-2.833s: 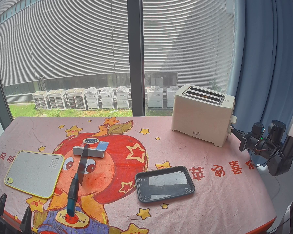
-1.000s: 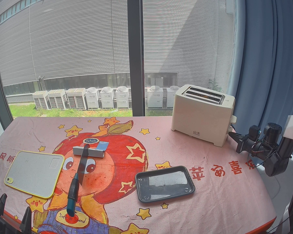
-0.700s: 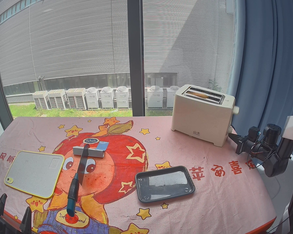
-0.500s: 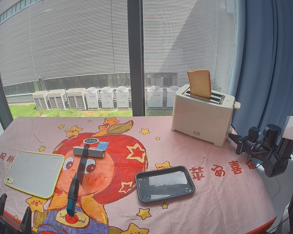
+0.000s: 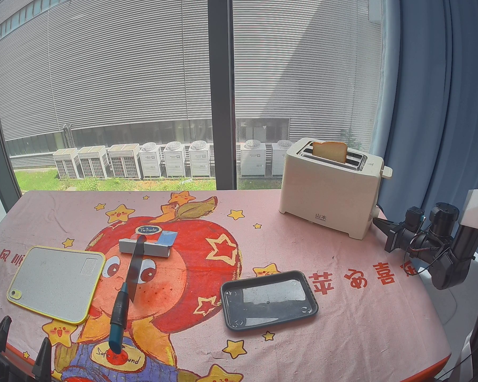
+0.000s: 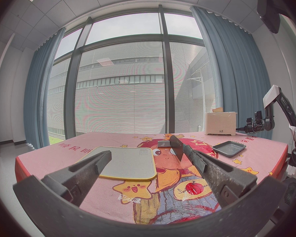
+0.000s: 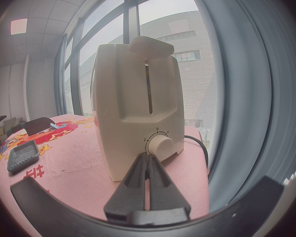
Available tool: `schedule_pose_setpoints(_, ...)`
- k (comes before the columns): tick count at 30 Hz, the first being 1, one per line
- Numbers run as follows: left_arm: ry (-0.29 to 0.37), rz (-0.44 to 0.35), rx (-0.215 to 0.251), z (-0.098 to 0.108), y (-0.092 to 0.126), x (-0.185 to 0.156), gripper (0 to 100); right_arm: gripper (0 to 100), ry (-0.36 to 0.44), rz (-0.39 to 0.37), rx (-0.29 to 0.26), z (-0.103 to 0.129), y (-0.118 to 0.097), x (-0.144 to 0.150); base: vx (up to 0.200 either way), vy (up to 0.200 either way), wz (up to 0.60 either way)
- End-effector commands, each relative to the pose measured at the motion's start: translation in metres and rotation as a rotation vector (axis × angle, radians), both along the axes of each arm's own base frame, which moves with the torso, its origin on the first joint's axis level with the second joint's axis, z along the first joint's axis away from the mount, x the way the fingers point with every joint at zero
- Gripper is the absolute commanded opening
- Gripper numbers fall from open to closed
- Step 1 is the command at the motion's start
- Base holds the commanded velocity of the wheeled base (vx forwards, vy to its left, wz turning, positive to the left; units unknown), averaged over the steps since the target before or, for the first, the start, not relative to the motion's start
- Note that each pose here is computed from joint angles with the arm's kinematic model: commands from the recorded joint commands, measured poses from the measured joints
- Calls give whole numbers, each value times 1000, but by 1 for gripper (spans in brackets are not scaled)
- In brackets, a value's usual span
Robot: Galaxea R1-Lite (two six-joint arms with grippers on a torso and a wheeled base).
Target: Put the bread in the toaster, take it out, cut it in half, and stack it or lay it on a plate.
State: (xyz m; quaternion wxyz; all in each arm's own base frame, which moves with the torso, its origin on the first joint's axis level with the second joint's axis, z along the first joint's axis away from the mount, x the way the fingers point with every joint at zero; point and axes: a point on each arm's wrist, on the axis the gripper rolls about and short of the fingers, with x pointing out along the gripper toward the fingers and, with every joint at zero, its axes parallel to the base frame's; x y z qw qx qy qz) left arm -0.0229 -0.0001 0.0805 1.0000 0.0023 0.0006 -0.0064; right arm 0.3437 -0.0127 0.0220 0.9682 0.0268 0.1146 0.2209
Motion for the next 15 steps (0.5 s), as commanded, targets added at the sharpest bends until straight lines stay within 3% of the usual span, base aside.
schedule_pose_setpoints(1, 2, 0, 1, -5, 0, 0, 100, 0, -5, 3, -1, 3, 1, -1, 0, 0, 0)
schedule_pose_setpoints(7, 0, -1, 0, -5, 0, 0, 100, 0, -47, 1, -4, 22, 2, -7, 0, 0, 0)
schedule_pose_setpoints(11, 2, 0, 0, -5, 0, 0, 100, 0, -67, -47, -21, 35, 4, -17, 0, 0, 0)
schedule_pose_setpoints(15, 2, -1, 0, -5, 0, 0, 100, 0, -74, -32, -29, 43, 9, -29, 0, 0, 0)
